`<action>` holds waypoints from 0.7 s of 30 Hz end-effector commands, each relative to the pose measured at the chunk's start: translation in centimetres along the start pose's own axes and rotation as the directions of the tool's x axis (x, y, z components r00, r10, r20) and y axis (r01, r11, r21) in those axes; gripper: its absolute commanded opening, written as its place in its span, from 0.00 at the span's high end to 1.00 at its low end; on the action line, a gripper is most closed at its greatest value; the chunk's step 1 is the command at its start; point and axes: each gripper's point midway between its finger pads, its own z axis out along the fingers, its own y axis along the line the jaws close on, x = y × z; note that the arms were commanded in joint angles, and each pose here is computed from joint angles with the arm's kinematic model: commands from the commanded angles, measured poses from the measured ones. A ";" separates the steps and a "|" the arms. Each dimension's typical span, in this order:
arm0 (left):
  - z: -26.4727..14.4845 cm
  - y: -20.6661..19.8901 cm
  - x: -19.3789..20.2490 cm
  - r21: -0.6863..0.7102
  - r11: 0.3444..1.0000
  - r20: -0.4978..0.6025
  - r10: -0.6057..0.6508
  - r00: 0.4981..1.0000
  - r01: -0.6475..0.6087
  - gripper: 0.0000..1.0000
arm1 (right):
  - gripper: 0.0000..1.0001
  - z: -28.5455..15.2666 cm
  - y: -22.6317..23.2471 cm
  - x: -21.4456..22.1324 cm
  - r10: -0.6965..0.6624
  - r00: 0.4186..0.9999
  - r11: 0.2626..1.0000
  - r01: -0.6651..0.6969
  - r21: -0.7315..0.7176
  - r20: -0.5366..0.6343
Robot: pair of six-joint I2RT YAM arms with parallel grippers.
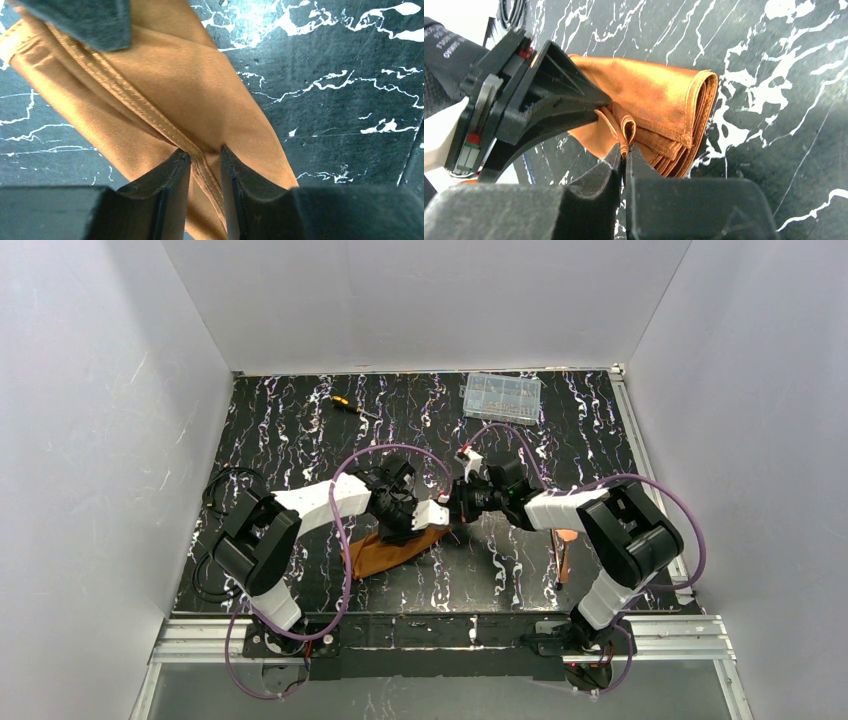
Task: Fold the napkin into a case and place the utensils inside
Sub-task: Grasp the top corner of the smaller rectangle folded napkin from the folded napkin.
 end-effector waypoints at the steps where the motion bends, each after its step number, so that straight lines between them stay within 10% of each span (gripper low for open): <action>1: -1.2 -1.4 0.0 0.060 0.998 -0.008 -0.005 1.000 0.006 0.73 | 0.91 0.9 0.0 -2.2 -0.058 0.998 0.998 0.058 -0.007 0.024; 14: -2.8 -2.2 -2.1 0.139 0.989 0.088 -0.060 0.994 0.047 0.74 | 0.91 2.3 -0.3 -2.1 -0.033 0.999 0.999 0.033 -0.035 -0.001; 21: -4.8 0.7 -2.5 0.160 0.952 0.179 -0.288 0.941 0.261 0.74 | 0.92 2.3 0.4 -1.8 -0.037 0.999 0.997 0.037 -0.072 -0.010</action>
